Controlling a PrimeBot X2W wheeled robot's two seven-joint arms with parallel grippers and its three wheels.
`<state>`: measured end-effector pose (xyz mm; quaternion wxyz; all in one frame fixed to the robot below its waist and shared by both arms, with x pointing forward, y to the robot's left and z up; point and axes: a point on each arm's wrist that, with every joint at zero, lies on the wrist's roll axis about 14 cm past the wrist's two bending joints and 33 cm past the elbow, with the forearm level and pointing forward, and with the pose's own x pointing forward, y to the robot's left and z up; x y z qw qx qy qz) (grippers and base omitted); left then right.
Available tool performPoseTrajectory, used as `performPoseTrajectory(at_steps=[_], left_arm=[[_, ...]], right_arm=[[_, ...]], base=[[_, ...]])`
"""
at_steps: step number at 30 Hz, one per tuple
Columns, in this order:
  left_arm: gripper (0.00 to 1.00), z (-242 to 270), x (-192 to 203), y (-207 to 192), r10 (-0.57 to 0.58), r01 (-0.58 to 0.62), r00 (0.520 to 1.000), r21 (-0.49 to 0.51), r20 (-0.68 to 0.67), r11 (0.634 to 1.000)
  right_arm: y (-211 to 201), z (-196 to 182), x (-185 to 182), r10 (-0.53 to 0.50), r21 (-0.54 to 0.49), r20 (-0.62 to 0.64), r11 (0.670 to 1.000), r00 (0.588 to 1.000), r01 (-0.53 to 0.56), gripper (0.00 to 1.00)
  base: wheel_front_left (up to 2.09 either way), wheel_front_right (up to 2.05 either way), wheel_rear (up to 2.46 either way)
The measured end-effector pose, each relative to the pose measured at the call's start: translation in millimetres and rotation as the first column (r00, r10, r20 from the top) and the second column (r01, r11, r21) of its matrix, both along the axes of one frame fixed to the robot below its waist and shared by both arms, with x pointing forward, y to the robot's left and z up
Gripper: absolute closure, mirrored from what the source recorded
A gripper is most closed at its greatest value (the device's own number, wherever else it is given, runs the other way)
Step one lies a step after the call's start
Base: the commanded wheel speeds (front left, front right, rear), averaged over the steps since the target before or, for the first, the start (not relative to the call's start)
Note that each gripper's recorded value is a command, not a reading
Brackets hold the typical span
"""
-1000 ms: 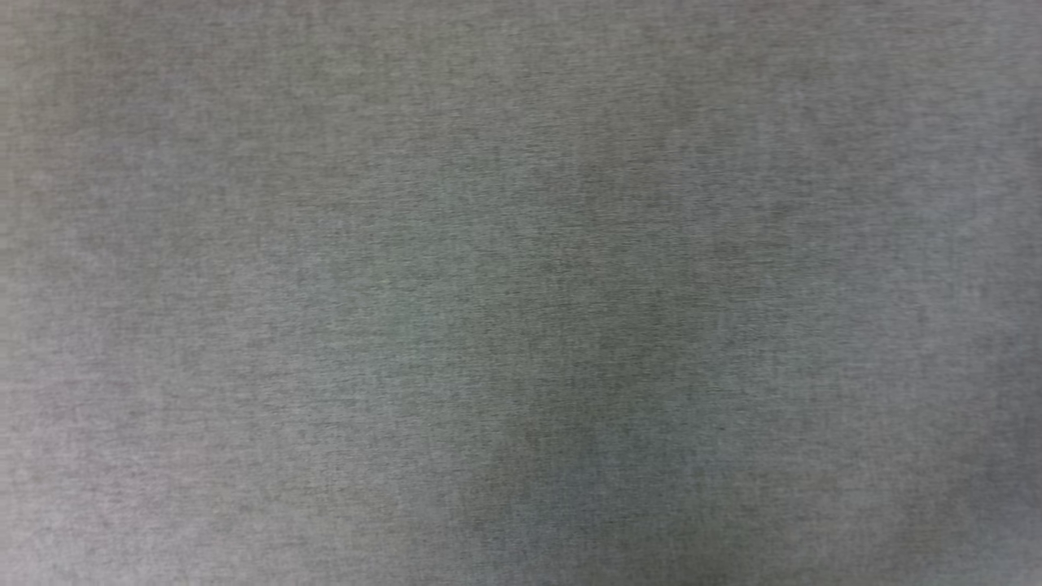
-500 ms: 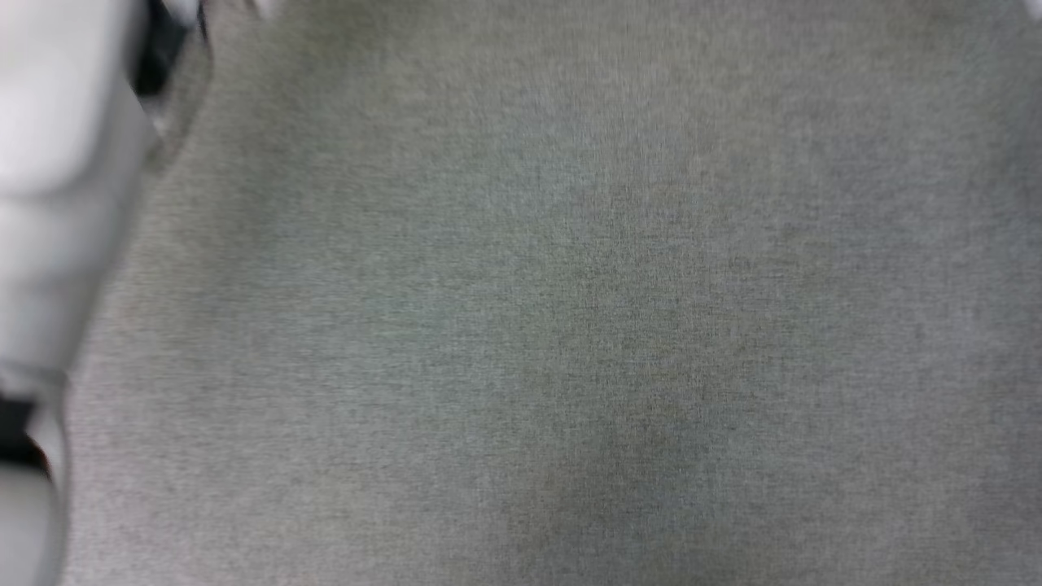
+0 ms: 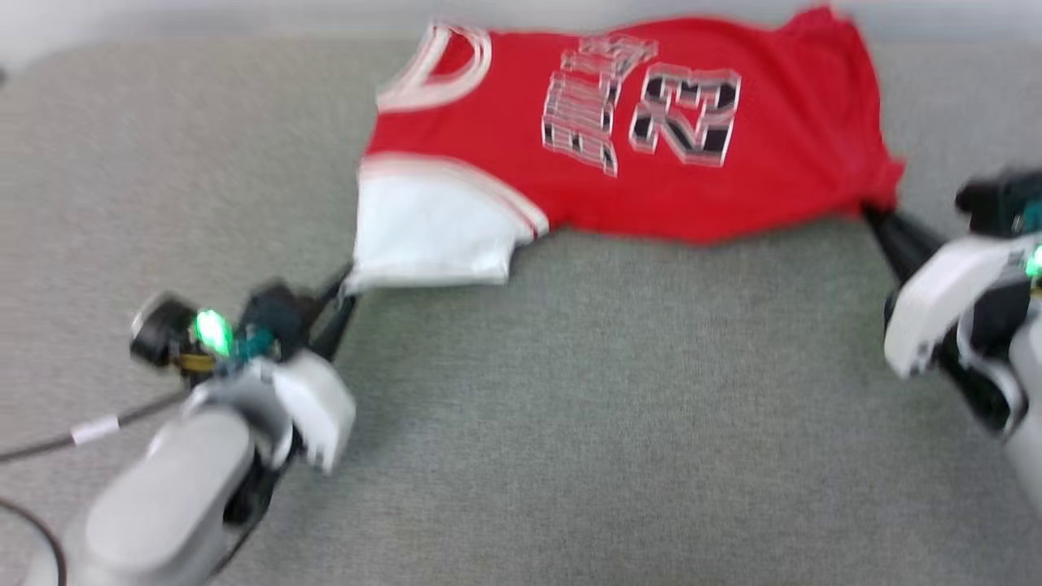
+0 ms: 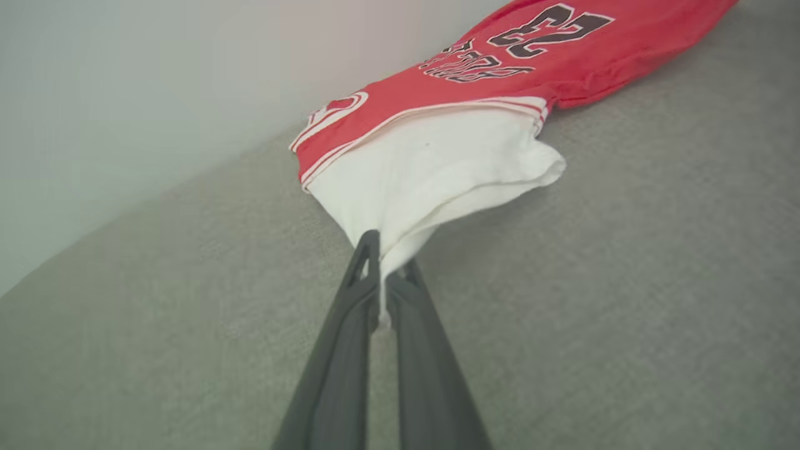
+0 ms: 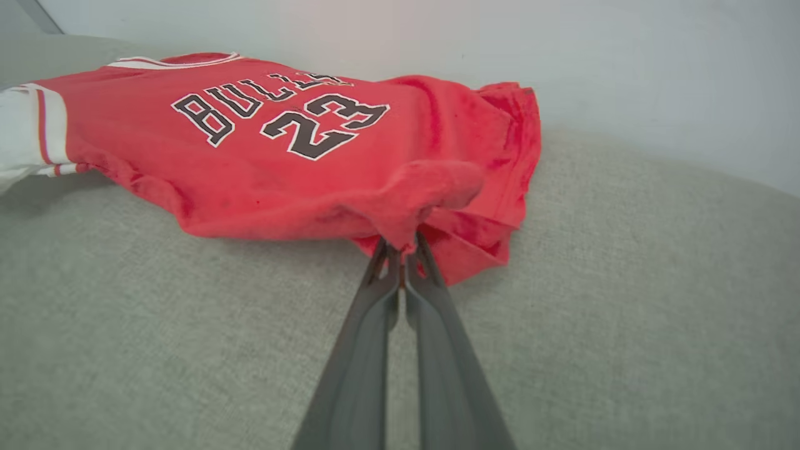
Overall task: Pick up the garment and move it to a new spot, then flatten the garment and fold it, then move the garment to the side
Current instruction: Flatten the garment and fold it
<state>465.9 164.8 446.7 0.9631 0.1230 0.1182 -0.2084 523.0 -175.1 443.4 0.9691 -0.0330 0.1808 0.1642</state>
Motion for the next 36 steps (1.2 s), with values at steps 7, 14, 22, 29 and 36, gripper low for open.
performPoseTrajectory(at_steps=[7,14,22,29,36], left_arm=[[1.00,0.3,-82.4,20.9,0.038,-0.037,0.989,0.007,-0.143,0.999],[1.00,-5.2,-154.3,16.7,0.032,-0.044,0.956,-0.033,-0.291,0.999],[1.00,-16.7,-222.0,2.4,0.005,-0.046,0.879,-0.074,-0.476,0.996],[1.00,-16.7,-249.2,-14.1,-0.028,-0.058,0.844,-0.144,-0.535,0.988],[1.00,8.5,-210.0,-7.6,-0.008,-0.050,0.918,-0.136,-0.397,0.989]], right_arm=[[-5.1,-0.9,-50.3,-0.007,0.046,-0.048,0.999,0.999,0.009,1.00],[-26.6,-15.2,-104.8,-0.004,-0.034,-0.139,0.999,0.990,-0.001,1.00],[-43.6,-26.3,-167.5,-0.031,-0.051,-0.236,0.999,0.971,0.020,1.00],[-40.7,-22.2,-202.0,-0.068,0.012,-0.286,0.997,0.956,0.074,1.00],[-38.7,-5.4,-198.0,-0.095,0.049,-0.264,0.993,0.960,0.112,1.00]], base=[[0.00,0.00,0.00],[0.00,0.00,0.00],[0.00,0.00,0.00],[0.00,0.00,0.00],[0.00,0.00,0.00]])
